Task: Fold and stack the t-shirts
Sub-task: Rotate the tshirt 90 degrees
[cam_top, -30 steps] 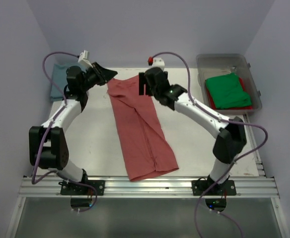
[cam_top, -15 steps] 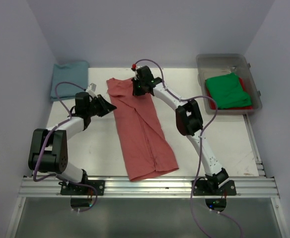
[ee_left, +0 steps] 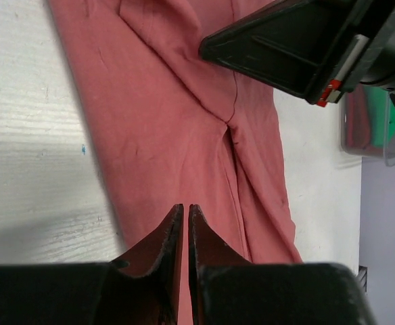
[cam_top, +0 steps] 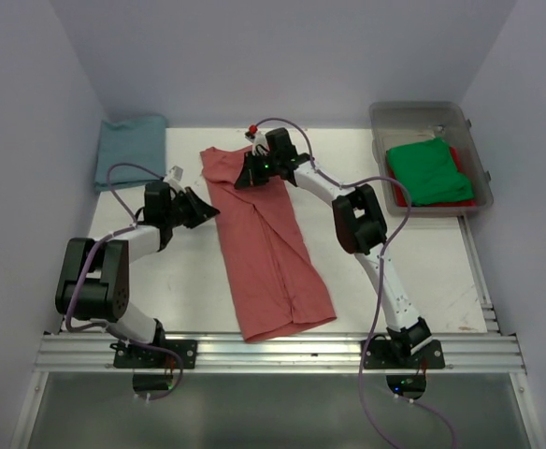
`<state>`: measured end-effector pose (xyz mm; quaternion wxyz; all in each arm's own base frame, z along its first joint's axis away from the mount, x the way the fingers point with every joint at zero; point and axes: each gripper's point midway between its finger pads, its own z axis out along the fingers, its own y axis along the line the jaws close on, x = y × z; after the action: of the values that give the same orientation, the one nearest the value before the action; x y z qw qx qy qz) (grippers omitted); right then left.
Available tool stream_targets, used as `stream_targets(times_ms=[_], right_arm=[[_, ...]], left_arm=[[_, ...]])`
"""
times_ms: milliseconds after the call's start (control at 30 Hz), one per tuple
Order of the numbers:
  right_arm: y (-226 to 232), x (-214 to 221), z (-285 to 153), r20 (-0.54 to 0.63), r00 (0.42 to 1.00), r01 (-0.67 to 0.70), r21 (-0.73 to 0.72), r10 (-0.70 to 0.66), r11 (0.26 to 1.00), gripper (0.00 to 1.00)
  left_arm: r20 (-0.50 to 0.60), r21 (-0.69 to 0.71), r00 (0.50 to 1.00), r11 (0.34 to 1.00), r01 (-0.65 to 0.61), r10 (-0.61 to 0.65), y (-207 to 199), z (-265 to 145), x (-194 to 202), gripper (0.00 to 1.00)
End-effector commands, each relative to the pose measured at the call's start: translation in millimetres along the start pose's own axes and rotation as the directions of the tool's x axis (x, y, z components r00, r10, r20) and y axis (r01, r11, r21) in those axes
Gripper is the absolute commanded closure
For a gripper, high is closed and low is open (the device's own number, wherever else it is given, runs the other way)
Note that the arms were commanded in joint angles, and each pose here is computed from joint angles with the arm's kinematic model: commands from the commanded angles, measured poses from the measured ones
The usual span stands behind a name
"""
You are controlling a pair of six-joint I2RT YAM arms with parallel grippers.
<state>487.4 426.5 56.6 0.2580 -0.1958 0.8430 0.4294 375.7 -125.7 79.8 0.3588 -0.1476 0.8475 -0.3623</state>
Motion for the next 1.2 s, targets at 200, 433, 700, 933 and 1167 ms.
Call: stream_targets(times_ms=[200, 433, 700, 933, 1167], right_arm=[[60.0, -35.0, -17.8, 0.075, 0.996, 0.071, -0.207, -0.057, 0.976, 1.0], [9.8, -33.3, 1.6, 0.046, 0.999, 0.025, 0.015, -0.026, 1.0, 1.0], [-37.1, -13.6, 7.5, 0.016, 1.0, -0.028, 0.152, 0.026, 0.988, 1.0], [-74.4, -7.2, -6.4, 0.032, 0.999, -0.046, 0.357, 0.037, 0.933, 1.0], [-91.9, -9.1, -19.5, 0.046, 0.999, -0.044, 0.472, 0.025, 0.881, 1.0]], left_arm=[[0.025, 0.035, 0.999, 0.999, -0.033, 0.033, -2.3, 5.3, -2.2, 0.91], [0.016, 0.013, 1.0, 1.0, -0.008, 0.008, 6.6, 12.3, 0.7, 0.93], [0.023, -0.001, 1.0, 1.0, 0.006, -0.006, 8.2, 16.8, -4.5, 0.94], [0.053, -0.006, 0.999, 1.0, 0.002, -0.002, 3.9, 17.7, -16.4, 0.95], [0.153, 0.008, 0.988, 0.999, 0.031, -0.032, -8.4, 41.5, -63.4, 0.95]])
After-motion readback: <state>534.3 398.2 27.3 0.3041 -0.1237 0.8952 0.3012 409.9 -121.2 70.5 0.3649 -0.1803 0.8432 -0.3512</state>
